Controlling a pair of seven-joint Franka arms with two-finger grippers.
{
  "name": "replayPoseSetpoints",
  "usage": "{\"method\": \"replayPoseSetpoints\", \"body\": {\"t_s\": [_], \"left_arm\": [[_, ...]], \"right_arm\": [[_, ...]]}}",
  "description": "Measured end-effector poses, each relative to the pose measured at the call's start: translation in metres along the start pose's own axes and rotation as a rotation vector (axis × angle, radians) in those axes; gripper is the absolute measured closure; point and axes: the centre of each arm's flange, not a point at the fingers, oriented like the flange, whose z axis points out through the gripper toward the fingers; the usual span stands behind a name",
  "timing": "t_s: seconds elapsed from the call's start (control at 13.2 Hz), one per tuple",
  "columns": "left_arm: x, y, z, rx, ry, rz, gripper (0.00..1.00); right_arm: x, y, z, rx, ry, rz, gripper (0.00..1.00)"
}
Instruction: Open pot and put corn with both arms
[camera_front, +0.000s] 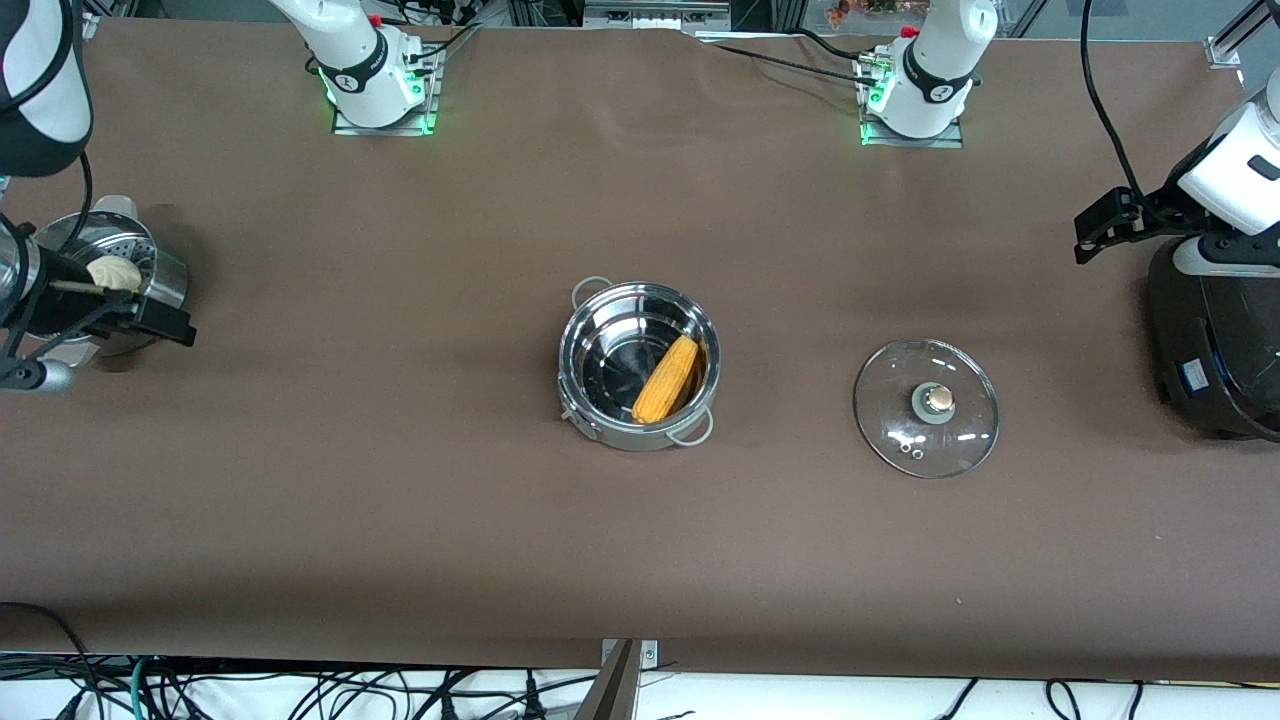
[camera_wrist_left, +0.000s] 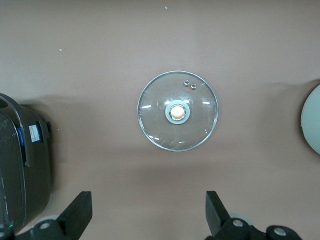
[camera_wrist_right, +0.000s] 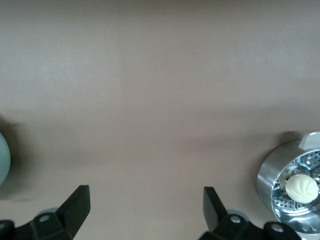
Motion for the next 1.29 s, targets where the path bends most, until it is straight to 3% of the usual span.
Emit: {"method": "replayPoseSetpoints", "body": {"t_s": [0.38, 0.61, 1.29], "left_arm": [[0.000, -0.001, 0.000, 0.000, -0.003, -0.002, 0.00], [0.000, -0.002, 0.000, 0.000, -0.004, -0.003, 0.00], [-0.001, -0.002, 0.001, 0.000, -0.007, -0.004, 0.00]], "right_arm": [[-0.019, 0.000, -0.014, -0.011, 0.012, -0.090, 0.00], [-0.020, 0.054, -0.010, 0.063, 0.011, -0.204, 0.00], [-0.031, 0.057, -0.010, 0.063, 0.002, -0.088, 0.00]]}}
